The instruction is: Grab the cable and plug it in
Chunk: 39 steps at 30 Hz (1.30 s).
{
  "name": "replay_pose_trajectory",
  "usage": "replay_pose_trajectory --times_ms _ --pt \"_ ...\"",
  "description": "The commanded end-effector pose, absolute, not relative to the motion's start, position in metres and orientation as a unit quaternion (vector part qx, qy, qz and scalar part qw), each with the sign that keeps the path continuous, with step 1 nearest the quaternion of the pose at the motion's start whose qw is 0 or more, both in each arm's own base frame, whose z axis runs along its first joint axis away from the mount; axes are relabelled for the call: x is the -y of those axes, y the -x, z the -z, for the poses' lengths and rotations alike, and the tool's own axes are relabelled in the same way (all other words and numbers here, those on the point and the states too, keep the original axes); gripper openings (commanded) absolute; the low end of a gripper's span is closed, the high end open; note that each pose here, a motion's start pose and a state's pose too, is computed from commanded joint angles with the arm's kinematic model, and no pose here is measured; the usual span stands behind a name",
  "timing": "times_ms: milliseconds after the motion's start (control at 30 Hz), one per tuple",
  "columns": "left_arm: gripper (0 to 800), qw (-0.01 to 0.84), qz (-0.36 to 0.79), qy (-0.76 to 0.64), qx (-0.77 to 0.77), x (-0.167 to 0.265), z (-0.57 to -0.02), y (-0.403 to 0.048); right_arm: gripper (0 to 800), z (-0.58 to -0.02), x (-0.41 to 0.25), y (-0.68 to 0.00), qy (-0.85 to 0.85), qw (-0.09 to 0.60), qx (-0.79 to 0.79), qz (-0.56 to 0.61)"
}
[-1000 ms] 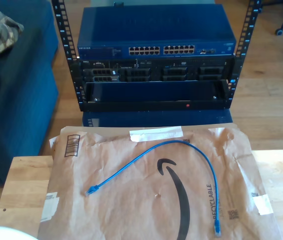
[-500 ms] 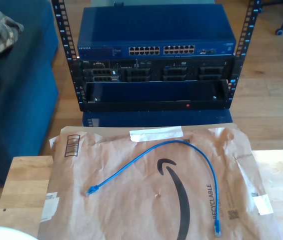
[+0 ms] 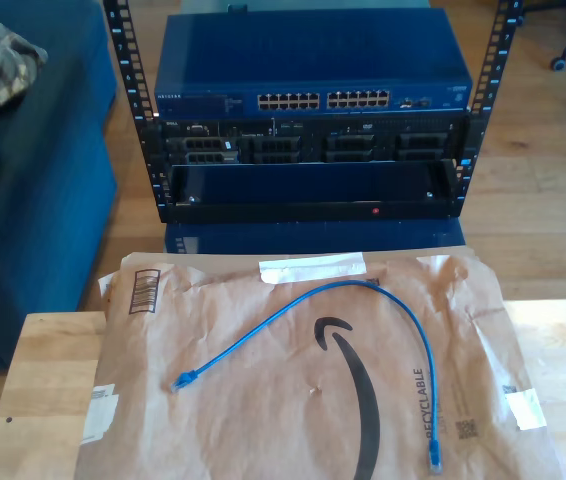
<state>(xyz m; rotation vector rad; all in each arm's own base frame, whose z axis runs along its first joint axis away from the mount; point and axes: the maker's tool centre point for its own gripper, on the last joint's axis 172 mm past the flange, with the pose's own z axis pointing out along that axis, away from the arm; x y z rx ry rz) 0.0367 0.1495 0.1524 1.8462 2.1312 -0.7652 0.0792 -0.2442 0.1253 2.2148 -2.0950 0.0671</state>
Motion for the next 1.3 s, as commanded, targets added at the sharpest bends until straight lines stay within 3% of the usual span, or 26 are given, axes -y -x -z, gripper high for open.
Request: replay_pose_trajectory --times_ms 333,700,800,967,1167,1300 --pt "800 0.033 0.278 -0.647 -0.710 -0.143 -0.156 -0.103 796 -0.145 0.192 -0.226 -0.723 0.030 0.690 -0.025" --pt "800 0.051 0.275 -0.637 -0.719 -0.125 -0.168 -0.179 796 -0.166 0.069 -0.316 -0.724 0.046 0.688 0.008" --pt "800 0.020 0.273 -0.620 -0.735 -0.112 -0.172 -0.201 756 -0.178 0.021 -0.336 -0.747 0.026 0.664 0.004" --pt "800 -0.026 0.263 -0.619 -0.740 -0.078 -0.177 -0.226 767 -0.183 -0.074 -0.358 -0.784 0.009 0.620 0.020" --pt "800 -0.035 0.253 -0.616 -0.745 -0.067 -0.180 -0.236 790 -0.186 -0.196 -0.360 -0.806 -0.036 0.584 0.087" --pt "800 -0.018 0.258 -0.612 -0.748 -0.059 -0.182 -0.241 796 -0.167 -0.248 -0.368 -0.828 -0.021 0.550 0.105"
